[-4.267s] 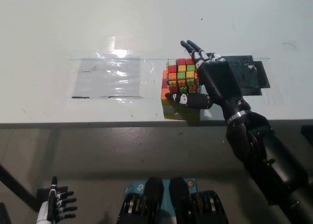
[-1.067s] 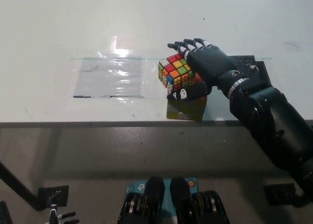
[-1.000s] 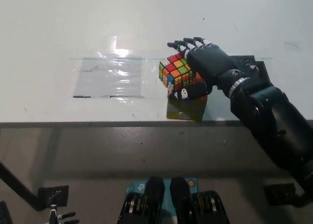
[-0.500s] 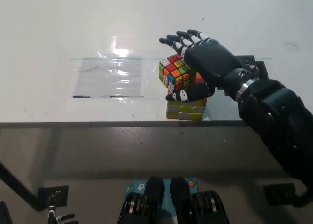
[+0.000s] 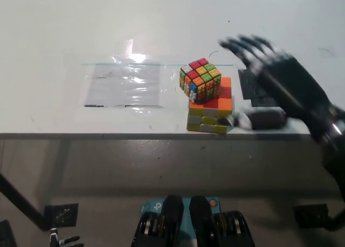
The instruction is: The robot uses its right hand to pick up the small cube kept on the middle on the desk and place it on the bigger cube kept next to it
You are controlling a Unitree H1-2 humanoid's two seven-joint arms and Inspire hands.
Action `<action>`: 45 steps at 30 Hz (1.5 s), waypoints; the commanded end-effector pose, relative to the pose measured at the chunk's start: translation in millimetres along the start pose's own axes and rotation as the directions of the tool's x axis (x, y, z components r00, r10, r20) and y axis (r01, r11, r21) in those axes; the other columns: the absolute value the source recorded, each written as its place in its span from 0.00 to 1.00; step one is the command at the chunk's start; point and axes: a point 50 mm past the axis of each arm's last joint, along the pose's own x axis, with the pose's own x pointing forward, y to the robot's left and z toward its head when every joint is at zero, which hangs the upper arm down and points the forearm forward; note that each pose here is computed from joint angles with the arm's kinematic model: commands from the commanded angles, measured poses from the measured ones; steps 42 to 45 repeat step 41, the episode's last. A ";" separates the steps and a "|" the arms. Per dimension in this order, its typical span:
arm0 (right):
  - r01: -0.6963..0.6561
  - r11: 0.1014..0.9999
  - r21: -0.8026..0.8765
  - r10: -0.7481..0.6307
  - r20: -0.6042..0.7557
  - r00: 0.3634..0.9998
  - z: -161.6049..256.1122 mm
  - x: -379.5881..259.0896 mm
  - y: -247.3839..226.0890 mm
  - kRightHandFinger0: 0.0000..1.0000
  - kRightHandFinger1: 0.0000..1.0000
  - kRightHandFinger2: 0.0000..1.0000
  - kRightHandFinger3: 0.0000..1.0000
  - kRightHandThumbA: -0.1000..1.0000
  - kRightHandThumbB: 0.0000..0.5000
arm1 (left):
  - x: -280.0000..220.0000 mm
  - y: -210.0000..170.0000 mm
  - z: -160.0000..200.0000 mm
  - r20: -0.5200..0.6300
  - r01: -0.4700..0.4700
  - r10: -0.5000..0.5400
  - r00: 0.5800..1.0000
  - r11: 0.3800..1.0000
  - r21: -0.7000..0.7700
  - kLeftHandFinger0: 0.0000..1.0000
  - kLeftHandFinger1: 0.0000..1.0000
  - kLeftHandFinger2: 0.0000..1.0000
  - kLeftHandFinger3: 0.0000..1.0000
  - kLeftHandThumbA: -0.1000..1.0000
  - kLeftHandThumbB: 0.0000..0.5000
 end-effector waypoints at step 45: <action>0.465 0.761 0.453 0.045 -0.751 0.658 -116.9 -134.6 254.9 0.50 0.60 0.81 1.00 0.57 0.37 | 14.6 5.4 31.5 0.085 -0.028 0.029 0.996 1.000 -0.014 0.39 0.42 0.49 0.53 1.00 0.70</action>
